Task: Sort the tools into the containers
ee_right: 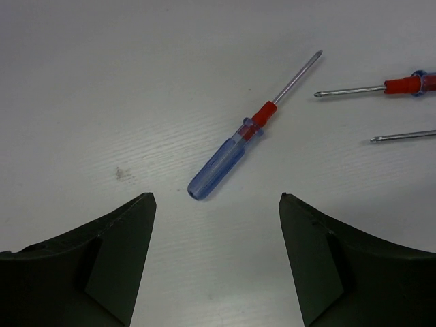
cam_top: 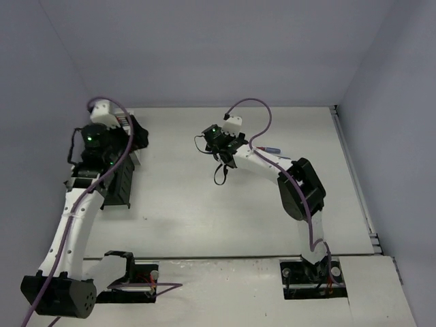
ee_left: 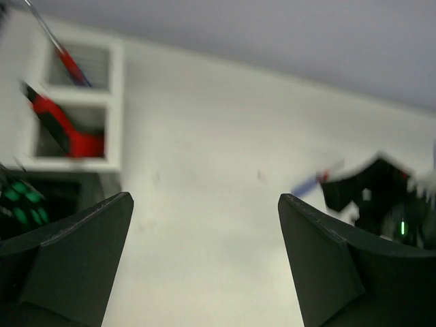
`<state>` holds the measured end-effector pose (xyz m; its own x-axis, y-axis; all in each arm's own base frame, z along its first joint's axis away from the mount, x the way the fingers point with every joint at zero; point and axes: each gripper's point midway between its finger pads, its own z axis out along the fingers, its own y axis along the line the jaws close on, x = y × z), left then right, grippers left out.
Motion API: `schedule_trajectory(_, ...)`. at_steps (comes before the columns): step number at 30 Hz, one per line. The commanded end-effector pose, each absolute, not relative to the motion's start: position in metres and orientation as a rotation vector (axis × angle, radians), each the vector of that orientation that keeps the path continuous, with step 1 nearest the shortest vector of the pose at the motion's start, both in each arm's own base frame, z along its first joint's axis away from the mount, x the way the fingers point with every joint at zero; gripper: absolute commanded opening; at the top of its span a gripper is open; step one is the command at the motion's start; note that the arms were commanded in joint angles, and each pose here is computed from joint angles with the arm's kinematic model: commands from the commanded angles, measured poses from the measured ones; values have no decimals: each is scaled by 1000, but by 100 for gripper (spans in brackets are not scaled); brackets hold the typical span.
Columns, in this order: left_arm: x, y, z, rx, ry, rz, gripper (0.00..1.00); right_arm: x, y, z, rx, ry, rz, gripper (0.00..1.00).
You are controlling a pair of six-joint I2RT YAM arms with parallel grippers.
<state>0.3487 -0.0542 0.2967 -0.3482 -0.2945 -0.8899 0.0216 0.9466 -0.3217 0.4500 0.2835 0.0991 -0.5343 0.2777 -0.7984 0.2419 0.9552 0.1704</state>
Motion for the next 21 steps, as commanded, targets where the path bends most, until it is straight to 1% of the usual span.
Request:
schedule_trajectory(1,319,-87,245,-98,2051,-379,86,479,269,101,523,2086,-35,70)
schedule_trajectory(4,310,-89,229,-74,2072,-374,86,486,264,85,556,2097,-53,69)
schedule_trajectory(11,304,-105,224,-25,2099,-437,86,492,253,57,604,2120,-86,67)
schedule_trajectory(16,304,-105,227,-17,2093,-435,86,493,252,43,581,2149,-107,64)
schedule_trajectory(19,304,-105,226,-19,2095,-439,86,489,251,32,564,2179,-118,58)
schedule_trajectory(20,304,-106,226,-19,2095,-442,86,486,251,28,558,2191,-119,56)
schedule_trajectory(21,304,-106,226,-19,2094,-444,86,482,250,23,549,2206,-126,51)
